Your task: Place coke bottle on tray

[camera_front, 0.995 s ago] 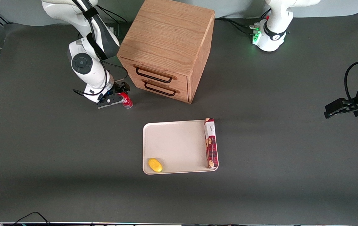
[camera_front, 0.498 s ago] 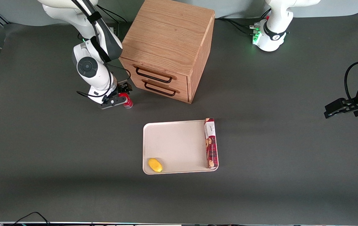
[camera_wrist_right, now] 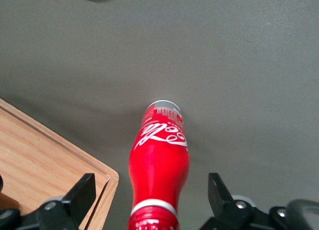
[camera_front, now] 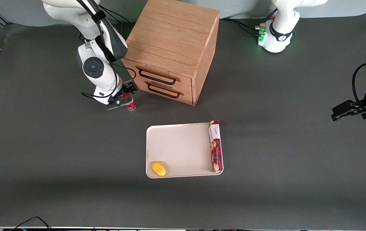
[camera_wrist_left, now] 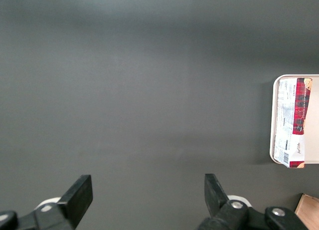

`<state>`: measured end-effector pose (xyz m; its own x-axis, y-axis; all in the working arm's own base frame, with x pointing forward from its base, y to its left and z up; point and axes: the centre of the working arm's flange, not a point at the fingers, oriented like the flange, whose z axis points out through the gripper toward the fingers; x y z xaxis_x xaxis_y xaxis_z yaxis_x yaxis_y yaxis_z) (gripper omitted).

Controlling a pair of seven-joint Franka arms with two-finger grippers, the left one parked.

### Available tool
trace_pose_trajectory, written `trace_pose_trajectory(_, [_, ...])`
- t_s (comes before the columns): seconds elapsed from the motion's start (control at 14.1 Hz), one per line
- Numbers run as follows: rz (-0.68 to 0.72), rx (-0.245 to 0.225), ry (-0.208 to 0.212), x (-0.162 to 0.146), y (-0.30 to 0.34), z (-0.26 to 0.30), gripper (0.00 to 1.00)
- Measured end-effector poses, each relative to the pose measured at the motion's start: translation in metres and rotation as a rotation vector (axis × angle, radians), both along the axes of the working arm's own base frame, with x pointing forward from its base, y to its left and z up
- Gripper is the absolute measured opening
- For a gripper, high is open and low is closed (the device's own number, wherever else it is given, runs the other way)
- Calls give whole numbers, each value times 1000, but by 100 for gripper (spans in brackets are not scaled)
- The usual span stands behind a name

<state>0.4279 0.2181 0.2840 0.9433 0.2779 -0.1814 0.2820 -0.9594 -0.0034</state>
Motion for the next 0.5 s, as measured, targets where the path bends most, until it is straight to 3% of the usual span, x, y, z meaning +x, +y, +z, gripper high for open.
trace_pose_trajectory(0.28, [1,-7,16,-2,-1,-1,100])
trace_pose_trajectory(0.36, [1,-8,16,-2,-1,-1,93])
trace_pose_trajectory(0.5, [3,-7,16,-2,-1,0,70])
